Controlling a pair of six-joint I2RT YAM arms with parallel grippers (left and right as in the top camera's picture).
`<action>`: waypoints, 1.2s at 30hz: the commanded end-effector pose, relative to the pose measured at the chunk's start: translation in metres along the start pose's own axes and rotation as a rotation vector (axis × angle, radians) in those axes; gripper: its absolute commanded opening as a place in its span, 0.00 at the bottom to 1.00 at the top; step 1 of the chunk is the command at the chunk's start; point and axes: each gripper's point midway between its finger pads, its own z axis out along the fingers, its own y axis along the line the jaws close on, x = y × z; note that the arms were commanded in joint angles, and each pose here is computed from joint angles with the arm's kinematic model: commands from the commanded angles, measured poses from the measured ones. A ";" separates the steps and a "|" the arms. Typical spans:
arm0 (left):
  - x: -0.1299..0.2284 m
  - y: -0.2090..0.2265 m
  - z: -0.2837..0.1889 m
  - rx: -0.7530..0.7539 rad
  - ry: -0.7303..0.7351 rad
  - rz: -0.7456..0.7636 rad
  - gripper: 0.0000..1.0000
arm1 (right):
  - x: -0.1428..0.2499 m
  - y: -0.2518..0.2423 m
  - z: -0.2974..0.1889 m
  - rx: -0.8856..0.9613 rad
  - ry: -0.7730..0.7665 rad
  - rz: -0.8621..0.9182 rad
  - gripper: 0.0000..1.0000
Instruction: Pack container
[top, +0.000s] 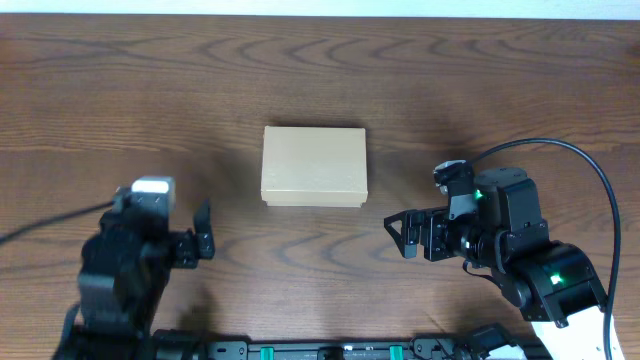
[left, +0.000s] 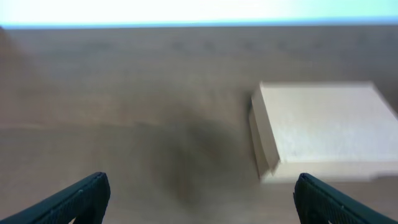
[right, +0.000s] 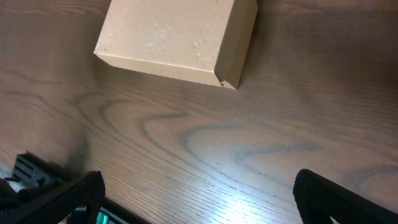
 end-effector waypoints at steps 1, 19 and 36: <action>0.022 0.006 0.003 -0.018 -0.036 -0.003 0.95 | -0.001 0.002 -0.001 -0.007 0.000 -0.006 0.99; 0.091 -0.017 0.059 0.163 -0.210 -0.115 0.95 | -0.001 0.002 -0.001 -0.007 0.000 -0.006 0.99; 0.098 -0.022 0.064 0.195 -0.231 -0.127 0.95 | -0.001 0.002 -0.001 -0.007 0.000 -0.006 0.99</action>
